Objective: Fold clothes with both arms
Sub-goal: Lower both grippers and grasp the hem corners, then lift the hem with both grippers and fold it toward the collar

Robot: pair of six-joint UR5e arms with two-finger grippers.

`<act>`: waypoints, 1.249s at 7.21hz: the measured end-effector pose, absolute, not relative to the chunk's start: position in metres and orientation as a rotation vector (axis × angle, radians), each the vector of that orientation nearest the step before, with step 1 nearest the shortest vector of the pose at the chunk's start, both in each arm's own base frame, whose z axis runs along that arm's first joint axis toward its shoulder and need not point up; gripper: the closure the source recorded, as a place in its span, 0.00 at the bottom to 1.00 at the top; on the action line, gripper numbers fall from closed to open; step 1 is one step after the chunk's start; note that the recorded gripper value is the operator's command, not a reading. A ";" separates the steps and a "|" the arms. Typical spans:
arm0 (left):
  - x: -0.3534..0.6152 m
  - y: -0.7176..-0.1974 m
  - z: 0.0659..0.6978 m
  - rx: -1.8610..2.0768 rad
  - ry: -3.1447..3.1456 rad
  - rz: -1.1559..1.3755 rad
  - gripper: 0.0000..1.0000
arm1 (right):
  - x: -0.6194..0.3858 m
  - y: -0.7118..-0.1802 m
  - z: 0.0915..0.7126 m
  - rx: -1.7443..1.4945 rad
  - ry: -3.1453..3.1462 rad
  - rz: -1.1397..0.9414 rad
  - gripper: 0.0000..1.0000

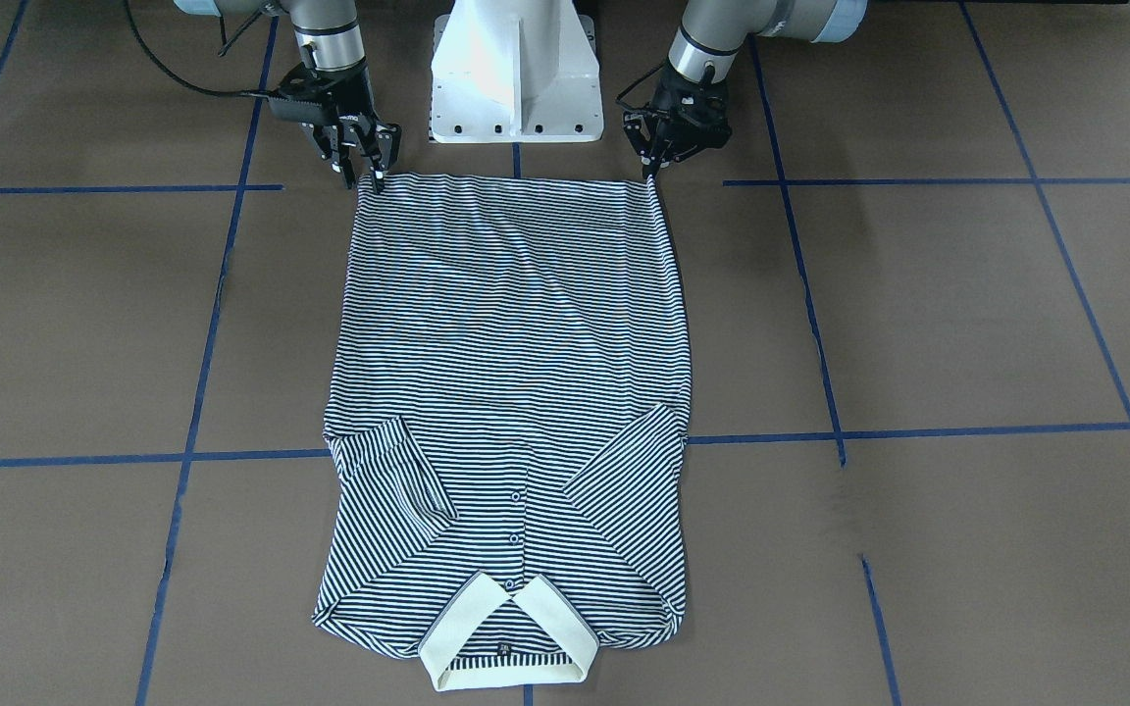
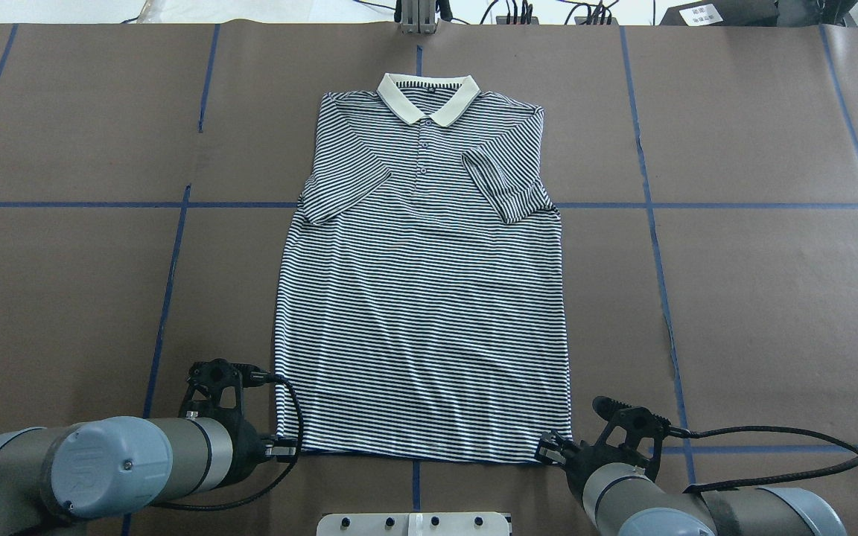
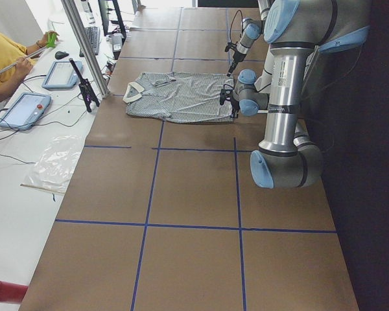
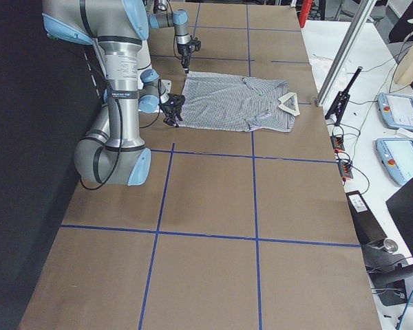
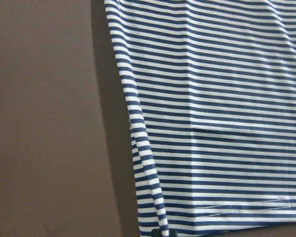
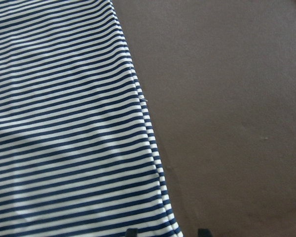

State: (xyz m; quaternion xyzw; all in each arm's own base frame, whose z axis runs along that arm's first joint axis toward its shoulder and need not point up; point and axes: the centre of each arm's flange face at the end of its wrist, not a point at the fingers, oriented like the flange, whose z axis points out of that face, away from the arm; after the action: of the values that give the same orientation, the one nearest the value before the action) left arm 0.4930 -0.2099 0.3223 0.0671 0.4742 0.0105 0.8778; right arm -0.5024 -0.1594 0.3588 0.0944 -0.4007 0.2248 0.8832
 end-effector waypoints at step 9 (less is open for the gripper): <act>0.395 -0.199 0.204 0.077 1.001 0.055 1.00 | -0.373 -0.157 0.263 0.114 -0.889 0.450 1.00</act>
State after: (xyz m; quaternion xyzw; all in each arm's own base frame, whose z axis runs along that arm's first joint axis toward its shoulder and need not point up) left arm 0.3952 -0.1986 0.2044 0.0369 0.4798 0.0266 0.8762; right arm -0.3732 -0.1566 0.2634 0.0546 -0.4260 0.2156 0.8769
